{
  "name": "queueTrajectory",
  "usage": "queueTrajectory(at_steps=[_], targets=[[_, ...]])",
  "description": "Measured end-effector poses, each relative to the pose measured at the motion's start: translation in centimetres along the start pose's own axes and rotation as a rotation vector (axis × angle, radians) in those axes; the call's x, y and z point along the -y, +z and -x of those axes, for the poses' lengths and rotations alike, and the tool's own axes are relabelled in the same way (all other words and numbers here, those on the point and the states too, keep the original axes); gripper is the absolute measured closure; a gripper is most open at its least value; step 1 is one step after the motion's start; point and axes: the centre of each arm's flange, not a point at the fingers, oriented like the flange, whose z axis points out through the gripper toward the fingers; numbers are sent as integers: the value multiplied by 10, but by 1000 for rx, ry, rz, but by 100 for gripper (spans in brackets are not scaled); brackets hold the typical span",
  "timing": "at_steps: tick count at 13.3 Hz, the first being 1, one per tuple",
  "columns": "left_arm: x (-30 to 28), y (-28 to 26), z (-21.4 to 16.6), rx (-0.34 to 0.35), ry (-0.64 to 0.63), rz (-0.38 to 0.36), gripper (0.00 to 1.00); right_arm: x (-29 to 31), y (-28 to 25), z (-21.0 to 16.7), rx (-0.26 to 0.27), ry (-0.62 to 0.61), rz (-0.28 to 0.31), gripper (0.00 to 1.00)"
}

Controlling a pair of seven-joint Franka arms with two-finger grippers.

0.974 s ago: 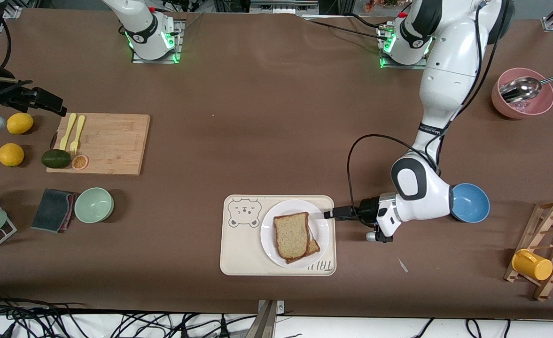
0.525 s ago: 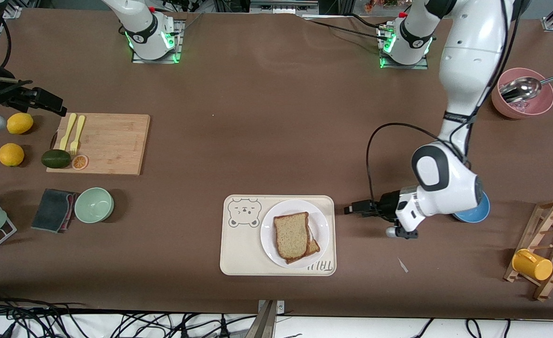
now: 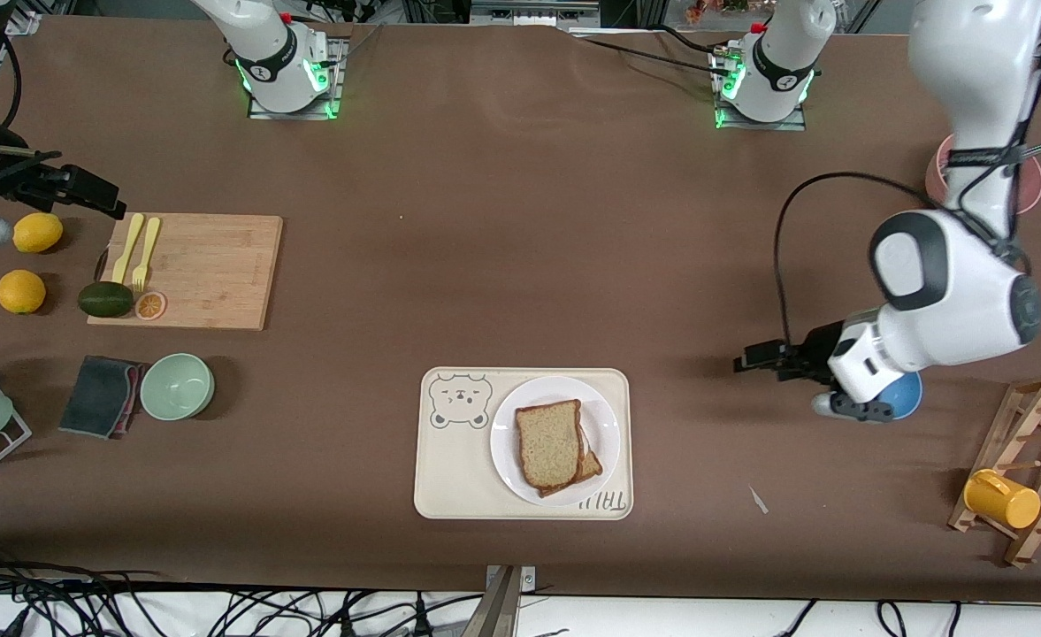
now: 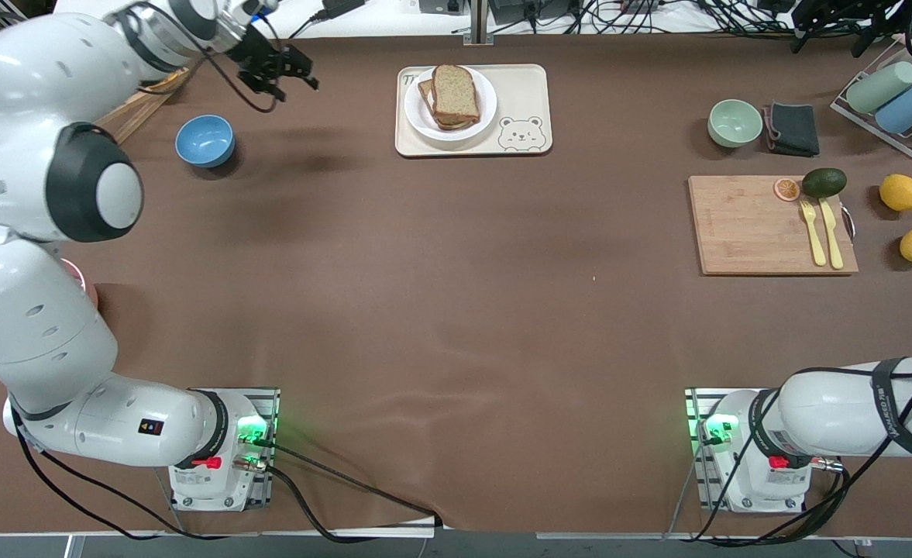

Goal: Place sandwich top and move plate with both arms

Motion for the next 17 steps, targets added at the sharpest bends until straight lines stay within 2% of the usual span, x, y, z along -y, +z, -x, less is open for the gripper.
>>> queueTrajectory(at_steps=[2, 7, 10, 13, 15, 17], targets=[[6, -47, 16, 25, -7, -88, 0, 0, 0, 0, 0, 0, 0, 0], [2, -150, 63, 37, -17, -221, 0, 0, 0, 0, 0, 0, 0, 0], [-9, -208, 96, 8, -23, -279, 0, 0, 0, 0, 0, 0, 0, 0], [-22, -261, 129, -52, -53, -311, 0, 0, 0, 0, 0, 0, 0, 0], [-39, -283, 146, -92, -84, -331, 0, 0, 0, 0, 0, 0, 0, 0], [-52, -286, 156, -78, -118, -359, 0, 0, 0, 0, 0, 0, 0, 0]])
